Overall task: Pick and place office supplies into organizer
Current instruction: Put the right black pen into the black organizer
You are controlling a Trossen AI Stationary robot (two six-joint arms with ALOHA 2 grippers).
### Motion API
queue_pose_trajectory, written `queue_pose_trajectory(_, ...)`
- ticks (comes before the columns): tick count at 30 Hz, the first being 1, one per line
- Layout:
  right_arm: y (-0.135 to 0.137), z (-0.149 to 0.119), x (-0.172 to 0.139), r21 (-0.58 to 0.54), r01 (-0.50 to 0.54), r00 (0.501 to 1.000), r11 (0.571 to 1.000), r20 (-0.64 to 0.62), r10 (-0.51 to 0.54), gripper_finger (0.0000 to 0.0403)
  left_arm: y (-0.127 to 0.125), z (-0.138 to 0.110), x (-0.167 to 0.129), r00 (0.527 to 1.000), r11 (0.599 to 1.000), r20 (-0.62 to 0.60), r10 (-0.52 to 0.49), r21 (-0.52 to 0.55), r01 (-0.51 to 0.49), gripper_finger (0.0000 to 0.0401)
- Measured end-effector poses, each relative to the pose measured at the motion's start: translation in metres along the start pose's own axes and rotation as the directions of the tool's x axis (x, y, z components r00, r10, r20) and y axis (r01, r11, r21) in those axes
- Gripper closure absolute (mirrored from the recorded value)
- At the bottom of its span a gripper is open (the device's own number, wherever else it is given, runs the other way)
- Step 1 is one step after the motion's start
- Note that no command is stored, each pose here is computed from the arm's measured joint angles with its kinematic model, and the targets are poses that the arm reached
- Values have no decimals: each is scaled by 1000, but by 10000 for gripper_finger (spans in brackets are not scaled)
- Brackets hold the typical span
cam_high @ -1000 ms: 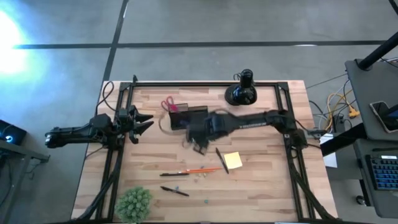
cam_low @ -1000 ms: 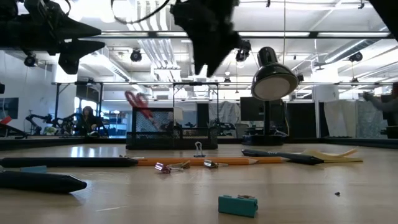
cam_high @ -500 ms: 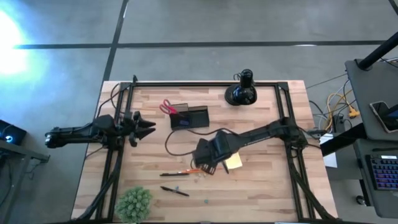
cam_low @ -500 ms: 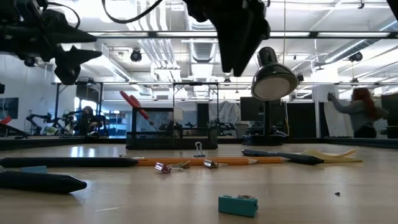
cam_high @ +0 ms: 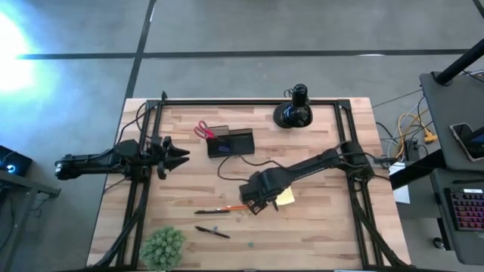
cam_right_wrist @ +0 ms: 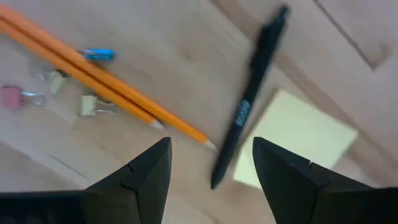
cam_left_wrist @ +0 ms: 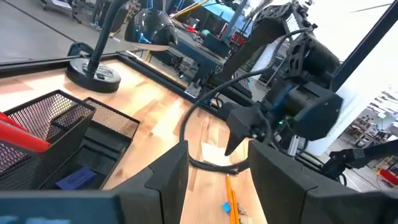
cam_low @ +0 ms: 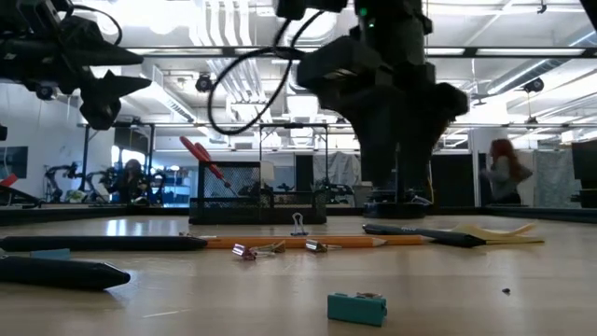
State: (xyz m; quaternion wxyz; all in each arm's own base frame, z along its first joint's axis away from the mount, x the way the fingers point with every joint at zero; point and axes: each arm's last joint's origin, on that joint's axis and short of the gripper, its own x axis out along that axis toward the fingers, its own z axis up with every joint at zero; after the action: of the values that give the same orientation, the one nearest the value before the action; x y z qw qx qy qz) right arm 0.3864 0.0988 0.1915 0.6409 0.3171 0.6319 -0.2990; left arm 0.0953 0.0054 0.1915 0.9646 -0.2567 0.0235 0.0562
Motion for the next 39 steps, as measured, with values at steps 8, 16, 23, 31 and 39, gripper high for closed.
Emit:
queue_pose_trajectory(8, -36, 8, -11, 202, -106, 994, 974, 58, 97, 188, 0, 0, 0, 1000, 1000, -1, 0, 1, 0, 248)
queue_pose_trajectory(16, -61, 10, -18, 317, -182, 983, 931, 77, 166, 188, 0, 0, 0, 1000, 1000, -3, 1, 2, -1, 248)
queue_pose_trajectory(23, -57, 13, 4, 341, -163, 987, 926, 44, 158, 188, 0, 0, 0, 1000, 1000, -4, 2, 3, -2, 248)
queue_pose_trajectory(31, -56, 25, 28, 315, -120, 993, 941, 22, 119, 188, 1, -1, 1, 1000, 1000, -13, 11, 4, -11, 248)
queue_pose_trajectory(39, -36, 38, 45, 223, -108, 994, 969, -5, 112, 188, 1, -1, 2, 1000, 1000, -14, 14, 4, -14, 248)
